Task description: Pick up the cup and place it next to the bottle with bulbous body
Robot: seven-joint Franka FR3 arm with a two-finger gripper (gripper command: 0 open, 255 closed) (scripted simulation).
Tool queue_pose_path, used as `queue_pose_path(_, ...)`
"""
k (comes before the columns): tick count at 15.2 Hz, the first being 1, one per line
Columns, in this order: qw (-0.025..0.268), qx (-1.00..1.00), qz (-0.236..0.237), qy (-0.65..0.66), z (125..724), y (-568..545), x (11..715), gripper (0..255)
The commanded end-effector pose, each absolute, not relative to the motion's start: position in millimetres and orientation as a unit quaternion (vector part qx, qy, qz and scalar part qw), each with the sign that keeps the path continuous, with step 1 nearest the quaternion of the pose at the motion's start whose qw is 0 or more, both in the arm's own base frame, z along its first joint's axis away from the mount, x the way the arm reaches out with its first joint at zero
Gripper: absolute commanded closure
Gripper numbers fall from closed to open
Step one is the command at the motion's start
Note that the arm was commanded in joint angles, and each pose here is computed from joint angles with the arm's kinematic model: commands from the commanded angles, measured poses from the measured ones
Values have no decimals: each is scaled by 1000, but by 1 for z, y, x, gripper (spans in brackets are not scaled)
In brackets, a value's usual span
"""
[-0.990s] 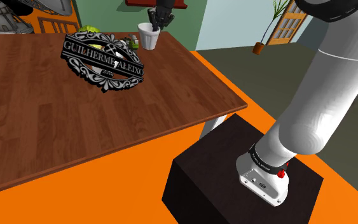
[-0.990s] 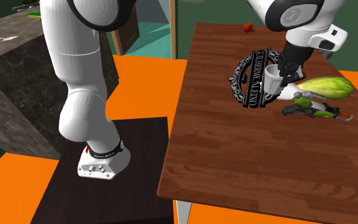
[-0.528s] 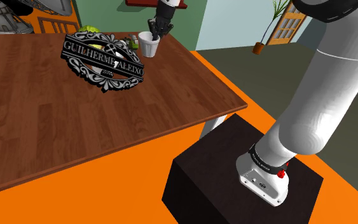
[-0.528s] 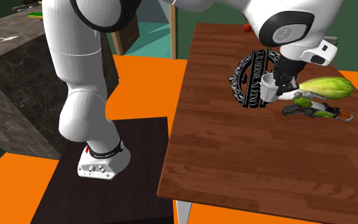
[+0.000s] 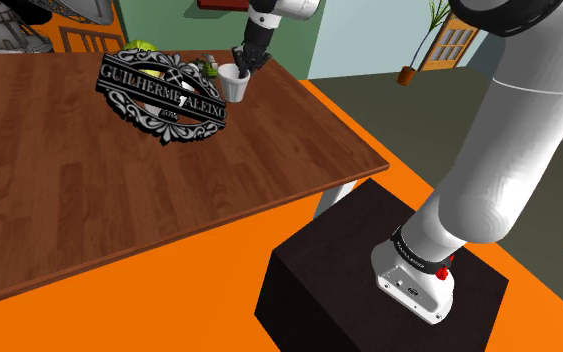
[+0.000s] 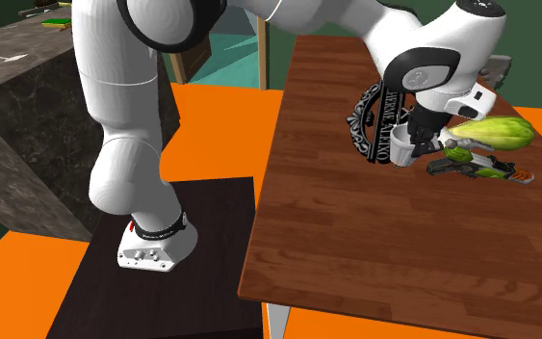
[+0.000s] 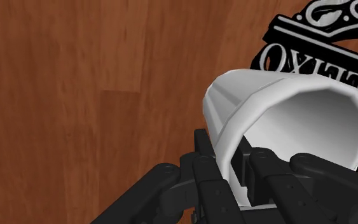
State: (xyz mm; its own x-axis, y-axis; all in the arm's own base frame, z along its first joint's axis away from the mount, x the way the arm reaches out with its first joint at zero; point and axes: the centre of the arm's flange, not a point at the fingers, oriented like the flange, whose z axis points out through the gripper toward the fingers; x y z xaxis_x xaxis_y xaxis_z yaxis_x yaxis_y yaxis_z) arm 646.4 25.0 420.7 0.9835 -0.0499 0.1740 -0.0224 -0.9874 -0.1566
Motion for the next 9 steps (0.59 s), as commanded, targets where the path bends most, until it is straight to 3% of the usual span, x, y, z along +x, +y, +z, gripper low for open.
queue_pose_path(1, 77, -993, -89, 18, 411, 25, 646, 255)
queue_pose_path(9, 77, -993, -89, 18, 368, 25, 646, 255)
